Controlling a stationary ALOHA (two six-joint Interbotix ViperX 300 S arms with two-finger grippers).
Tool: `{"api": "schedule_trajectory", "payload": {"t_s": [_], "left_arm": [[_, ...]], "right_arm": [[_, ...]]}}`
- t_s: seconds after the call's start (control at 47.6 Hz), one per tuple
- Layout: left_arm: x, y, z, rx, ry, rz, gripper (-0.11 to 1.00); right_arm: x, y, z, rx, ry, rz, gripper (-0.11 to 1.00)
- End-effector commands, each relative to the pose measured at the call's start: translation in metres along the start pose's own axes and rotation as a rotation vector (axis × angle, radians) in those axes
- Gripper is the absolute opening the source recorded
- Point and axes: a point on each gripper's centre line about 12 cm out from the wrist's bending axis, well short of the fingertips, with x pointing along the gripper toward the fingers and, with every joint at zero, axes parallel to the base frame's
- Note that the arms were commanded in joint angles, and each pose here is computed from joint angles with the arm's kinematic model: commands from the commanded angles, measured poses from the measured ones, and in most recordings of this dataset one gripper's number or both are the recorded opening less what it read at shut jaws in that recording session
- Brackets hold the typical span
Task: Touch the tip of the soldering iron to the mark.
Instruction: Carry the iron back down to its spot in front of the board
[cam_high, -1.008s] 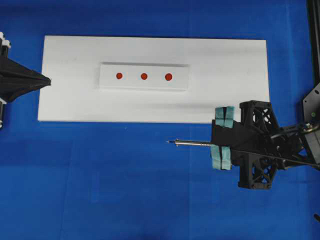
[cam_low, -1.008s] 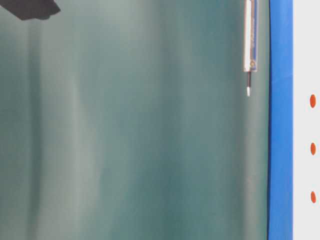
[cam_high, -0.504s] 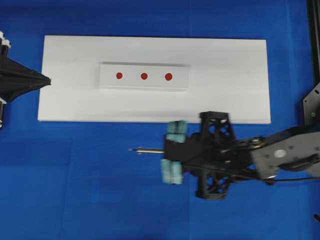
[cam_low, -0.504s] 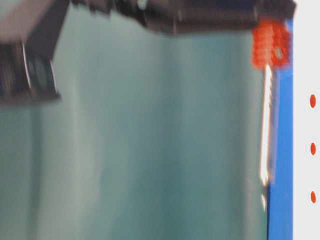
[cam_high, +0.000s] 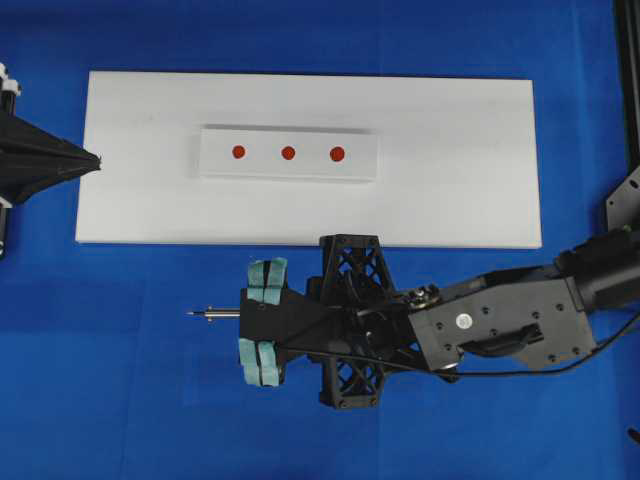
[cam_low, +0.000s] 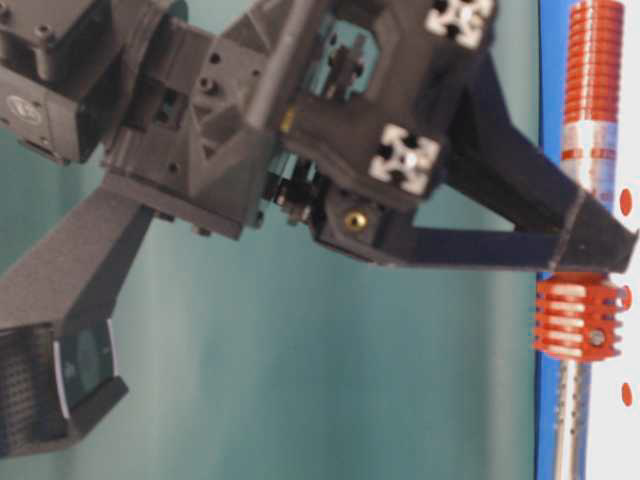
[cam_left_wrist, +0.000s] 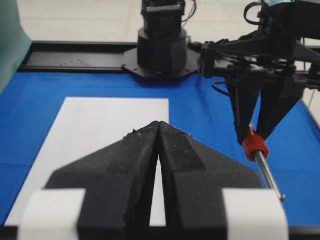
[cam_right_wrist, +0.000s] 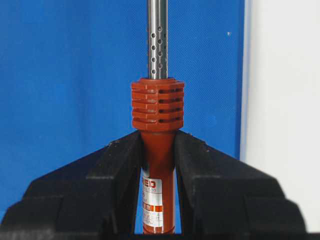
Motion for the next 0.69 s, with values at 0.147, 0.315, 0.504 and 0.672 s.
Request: {"api": "schedule_trajectory", "payload": {"t_s": [0.147, 0.315, 0.504, 0.672], "left_arm": [[0.001, 0.0, 0.005, 0.001, -0.014, -0.002, 0.0], [0.002, 0.0, 0.006, 0.001, -0.015, 0.0, 0.0], [0.002, 0.0, 0.006, 0.001, -0.015, 0.0, 0.0], [0.001, 0.0, 0.005, 0.001, -0.012, 0.0, 0.0]], "right_arm": [[0.009, 0.003, 0.001, 0.024, -0.041, 0.042, 0.07], [0.044, 0.012, -0.013, 0.048, -0.051, 0.107, 0.07], [0.082, 0.021, -0.027, 0.074, -0.056, 0.163, 0.07], [0.099, 0.024, -0.035, 0.069, -0.041, 0.163, 0.07]]}}
